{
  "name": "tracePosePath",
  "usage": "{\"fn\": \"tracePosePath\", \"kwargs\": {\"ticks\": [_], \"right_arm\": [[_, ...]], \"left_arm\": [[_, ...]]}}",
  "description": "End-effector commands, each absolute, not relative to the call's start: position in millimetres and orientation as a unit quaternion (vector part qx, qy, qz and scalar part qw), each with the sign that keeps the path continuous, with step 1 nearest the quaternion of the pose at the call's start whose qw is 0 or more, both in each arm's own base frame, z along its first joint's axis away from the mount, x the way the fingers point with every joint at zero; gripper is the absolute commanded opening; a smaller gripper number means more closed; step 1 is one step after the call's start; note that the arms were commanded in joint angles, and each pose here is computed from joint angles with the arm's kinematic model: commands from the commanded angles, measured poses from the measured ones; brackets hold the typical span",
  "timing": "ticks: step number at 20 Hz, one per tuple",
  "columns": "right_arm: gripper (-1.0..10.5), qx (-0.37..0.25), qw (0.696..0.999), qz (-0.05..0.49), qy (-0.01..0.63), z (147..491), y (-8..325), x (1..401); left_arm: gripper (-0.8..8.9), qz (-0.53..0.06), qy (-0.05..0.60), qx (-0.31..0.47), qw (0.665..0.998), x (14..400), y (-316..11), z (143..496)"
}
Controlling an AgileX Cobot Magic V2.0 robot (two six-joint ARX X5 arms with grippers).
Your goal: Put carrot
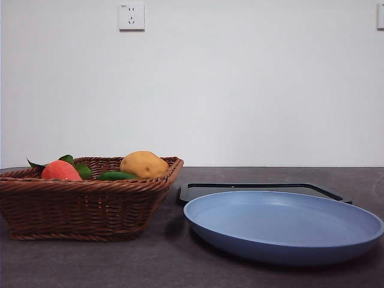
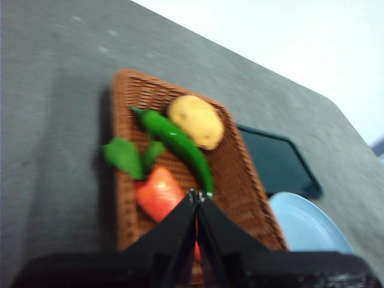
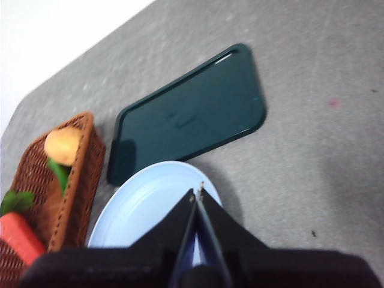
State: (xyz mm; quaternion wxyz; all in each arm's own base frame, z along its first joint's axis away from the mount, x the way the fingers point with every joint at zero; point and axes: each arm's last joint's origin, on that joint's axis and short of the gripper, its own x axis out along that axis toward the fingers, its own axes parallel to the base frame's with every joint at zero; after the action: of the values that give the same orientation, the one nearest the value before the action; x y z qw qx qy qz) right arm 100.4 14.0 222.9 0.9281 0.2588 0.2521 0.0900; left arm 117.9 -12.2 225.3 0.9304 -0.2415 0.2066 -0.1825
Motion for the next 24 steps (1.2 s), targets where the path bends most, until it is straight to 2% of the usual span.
{"fn": "tracePosePath", "kwargs": {"ticks": [1,7,11,13,15,17,24], "right_arm": [[0.0,0.231,0.925,0.111,0.281,235,16,110],[0.0,0.18,0.875,0.129,0.431,235,20,140],[0.9,0.184,0.827,0.154,0.508,219,24,159],[1.6,0.186,0.814,0.148,0.53,211,24,166],[2.3,0.187,0.807,0.145,0.541,204,25,173],[2.5,0.189,0.808,0.144,0.539,199,25,182],[2.5,0.205,0.795,0.145,0.552,171,39,213]], "left_arm": [[0.07,-0.221,0.22,-0.217,0.925,130,-14,240],[0.07,-0.265,0.336,-0.166,0.889,159,-25,259],[0.11,-0.292,0.374,-0.148,0.868,169,-35,263],[0.58,-0.302,0.371,-0.143,0.867,169,-39,263],[2.02,-0.305,0.368,-0.144,0.867,169,-41,264],[2.77,-0.307,0.367,-0.144,0.866,169,-42,264],[3.02,-0.305,0.372,-0.155,0.863,169,-43,264]]}}
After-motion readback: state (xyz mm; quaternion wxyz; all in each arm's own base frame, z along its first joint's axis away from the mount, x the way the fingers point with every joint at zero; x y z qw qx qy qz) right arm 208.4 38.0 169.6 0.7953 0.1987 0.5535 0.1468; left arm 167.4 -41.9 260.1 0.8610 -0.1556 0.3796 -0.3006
